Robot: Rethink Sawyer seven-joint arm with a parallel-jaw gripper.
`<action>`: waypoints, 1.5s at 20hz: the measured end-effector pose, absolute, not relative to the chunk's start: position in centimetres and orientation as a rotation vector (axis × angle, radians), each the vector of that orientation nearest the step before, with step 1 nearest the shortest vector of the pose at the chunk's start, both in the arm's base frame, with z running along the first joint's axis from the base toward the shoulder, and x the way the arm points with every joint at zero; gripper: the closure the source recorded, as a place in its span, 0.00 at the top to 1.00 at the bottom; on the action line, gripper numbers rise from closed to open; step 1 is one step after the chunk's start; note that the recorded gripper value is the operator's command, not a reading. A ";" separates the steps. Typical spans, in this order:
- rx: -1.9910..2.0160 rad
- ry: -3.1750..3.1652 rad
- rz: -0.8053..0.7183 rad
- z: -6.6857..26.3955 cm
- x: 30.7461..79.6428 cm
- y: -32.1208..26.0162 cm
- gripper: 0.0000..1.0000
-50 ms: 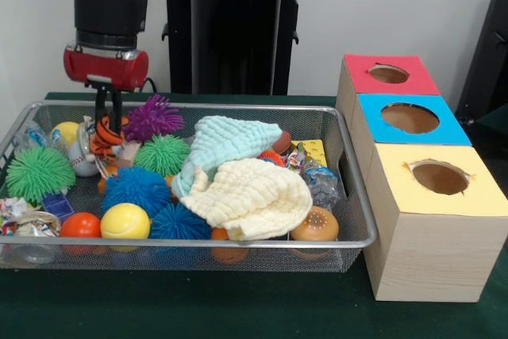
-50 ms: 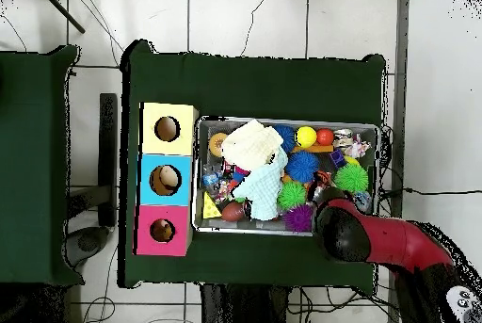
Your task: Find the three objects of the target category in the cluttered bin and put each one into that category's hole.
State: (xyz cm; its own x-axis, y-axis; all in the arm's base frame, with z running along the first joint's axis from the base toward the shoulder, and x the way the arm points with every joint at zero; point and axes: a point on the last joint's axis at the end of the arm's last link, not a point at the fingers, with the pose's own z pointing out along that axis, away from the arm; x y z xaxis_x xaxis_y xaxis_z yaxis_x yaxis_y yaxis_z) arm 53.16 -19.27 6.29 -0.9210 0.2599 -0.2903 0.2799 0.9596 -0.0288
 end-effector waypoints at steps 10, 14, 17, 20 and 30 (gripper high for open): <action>0.476 2.852 -0.108 10.9 51.7 -17.3 0.00; 0.487 2.856 -0.105 12.2 51.5 -16.1 0.00; 0.492 2.859 -0.103 12.6 51.4 -15.6 0.00; 0.496 2.868 -0.099 13.1 51.1 -14.9 0.00; 0.511 2.902 -0.086 14.9 50.8 -12.3 0.00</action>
State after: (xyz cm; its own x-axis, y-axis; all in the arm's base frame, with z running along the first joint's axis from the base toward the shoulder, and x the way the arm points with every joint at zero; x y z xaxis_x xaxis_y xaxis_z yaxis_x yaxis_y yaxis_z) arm 50.77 -12.26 14.85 -0.9217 0.3324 -0.1999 0.3436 0.9388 -0.0234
